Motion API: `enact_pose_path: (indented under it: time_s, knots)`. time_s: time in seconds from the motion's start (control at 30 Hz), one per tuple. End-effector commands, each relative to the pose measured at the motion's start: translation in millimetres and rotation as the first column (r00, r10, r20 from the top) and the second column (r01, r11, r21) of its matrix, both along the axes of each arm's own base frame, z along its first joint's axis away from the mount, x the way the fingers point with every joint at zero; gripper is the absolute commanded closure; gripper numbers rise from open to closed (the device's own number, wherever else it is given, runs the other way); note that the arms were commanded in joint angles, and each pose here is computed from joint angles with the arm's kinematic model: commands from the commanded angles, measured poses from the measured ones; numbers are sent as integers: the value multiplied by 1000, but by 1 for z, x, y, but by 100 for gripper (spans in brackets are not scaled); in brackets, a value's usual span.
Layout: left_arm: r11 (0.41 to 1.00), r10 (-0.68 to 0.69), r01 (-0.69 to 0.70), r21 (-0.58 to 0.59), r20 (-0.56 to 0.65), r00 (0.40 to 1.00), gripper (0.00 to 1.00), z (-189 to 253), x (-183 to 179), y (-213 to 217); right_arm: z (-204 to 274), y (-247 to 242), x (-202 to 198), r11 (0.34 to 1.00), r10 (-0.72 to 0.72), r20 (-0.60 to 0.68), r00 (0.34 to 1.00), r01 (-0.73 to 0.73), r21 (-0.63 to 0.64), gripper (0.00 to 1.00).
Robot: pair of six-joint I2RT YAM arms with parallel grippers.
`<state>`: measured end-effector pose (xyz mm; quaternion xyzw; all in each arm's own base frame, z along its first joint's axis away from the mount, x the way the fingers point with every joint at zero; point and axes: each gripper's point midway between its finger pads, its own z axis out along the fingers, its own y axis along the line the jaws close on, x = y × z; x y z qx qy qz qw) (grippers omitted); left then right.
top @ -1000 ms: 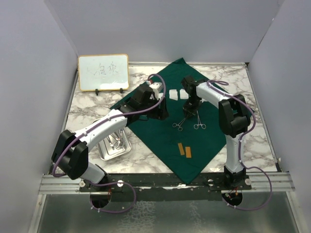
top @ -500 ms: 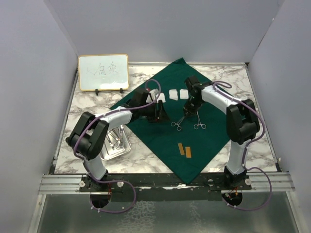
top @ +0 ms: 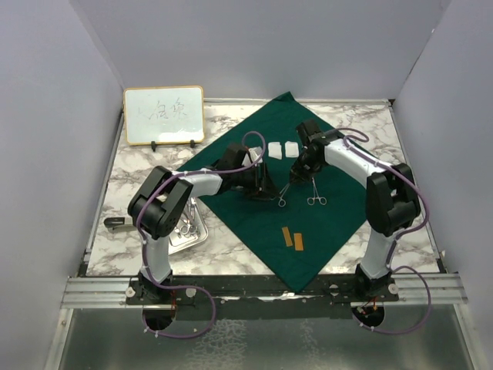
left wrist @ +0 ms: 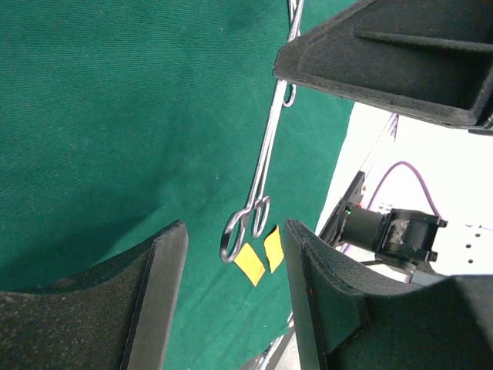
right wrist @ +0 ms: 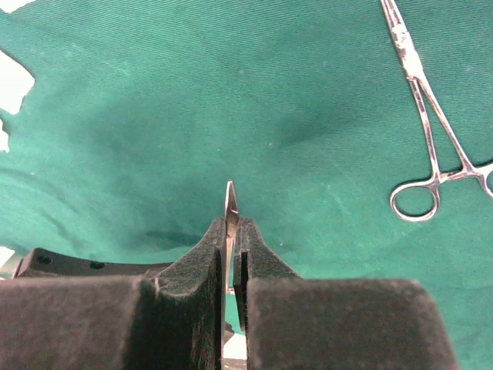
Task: Prepare the surgical pack
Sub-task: Pick up the medical item from the surgical kit.
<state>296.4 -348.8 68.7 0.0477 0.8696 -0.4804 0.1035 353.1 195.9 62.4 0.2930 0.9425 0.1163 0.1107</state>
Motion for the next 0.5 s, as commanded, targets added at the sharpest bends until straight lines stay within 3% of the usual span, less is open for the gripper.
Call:
enact_pose_path:
  time_s: [0.0,0.17,0.47]
  knots:
    - [996,-26,26,-83,-1,1000,47,11,0,-12,18,10,2,998,26,57,998,-30,64,99]
    - [990,-54,54,-130,3,999,67,20,-7,-20,20,14,0,995,36,59,998,-41,86,99]
    - [991,-56,55,-126,-5,998,84,19,-15,-18,29,15,-1,993,38,85,996,-47,105,99]
